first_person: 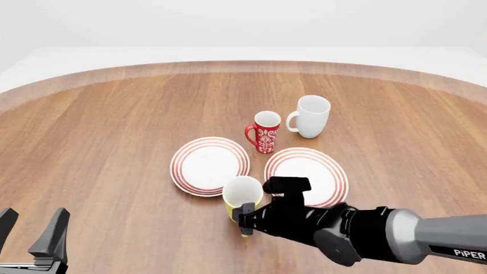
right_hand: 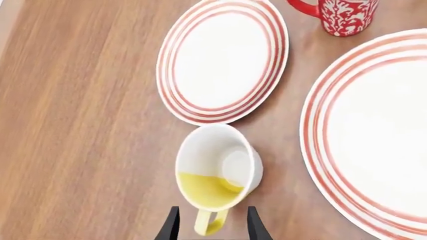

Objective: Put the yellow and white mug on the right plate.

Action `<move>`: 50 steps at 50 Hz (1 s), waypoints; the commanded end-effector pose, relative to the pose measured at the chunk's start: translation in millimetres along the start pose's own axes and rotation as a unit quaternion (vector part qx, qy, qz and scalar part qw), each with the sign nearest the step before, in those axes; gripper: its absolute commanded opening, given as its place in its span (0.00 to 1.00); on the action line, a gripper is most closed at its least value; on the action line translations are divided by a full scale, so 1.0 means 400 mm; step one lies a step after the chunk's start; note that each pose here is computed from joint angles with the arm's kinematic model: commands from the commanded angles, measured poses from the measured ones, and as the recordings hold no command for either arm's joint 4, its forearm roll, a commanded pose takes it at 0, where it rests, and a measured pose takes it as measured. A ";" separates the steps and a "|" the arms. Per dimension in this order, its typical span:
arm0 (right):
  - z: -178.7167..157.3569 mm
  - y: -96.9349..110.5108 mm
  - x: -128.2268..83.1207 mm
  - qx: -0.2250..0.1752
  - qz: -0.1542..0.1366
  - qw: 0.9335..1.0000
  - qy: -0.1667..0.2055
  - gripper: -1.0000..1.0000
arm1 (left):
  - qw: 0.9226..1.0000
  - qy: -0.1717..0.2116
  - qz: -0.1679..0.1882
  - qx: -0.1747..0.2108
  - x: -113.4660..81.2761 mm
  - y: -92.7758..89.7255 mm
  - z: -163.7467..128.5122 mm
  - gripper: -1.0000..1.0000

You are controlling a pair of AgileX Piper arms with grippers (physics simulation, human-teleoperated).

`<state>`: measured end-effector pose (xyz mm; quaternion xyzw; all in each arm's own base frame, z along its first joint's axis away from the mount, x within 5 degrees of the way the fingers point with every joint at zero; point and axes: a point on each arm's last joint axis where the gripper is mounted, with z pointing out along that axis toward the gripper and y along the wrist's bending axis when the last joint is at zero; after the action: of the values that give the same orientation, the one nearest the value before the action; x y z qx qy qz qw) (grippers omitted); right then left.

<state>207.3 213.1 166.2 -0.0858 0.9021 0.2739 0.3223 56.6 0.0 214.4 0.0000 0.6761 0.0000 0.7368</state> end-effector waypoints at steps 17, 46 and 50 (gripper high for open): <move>0.018 -0.001 0.025 -0.002 0.006 1.000 0.009 1.00 | 1.000 0.000 0.000 0.000 0.000 0.000 0.000 1.00; 0.043 -0.001 0.065 -0.006 0.011 1.000 0.023 1.00 | 1.000 0.000 0.000 0.000 0.000 0.000 0.000 1.00; 0.045 -0.004 0.069 -0.006 0.013 1.000 0.024 1.00 | 1.000 0.000 0.000 0.000 0.000 0.000 0.000 1.00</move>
<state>198.7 221.5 140.6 -0.0831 0.9081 0.2793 0.3008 56.6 0.0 214.4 0.0000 0.6761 0.0000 0.7368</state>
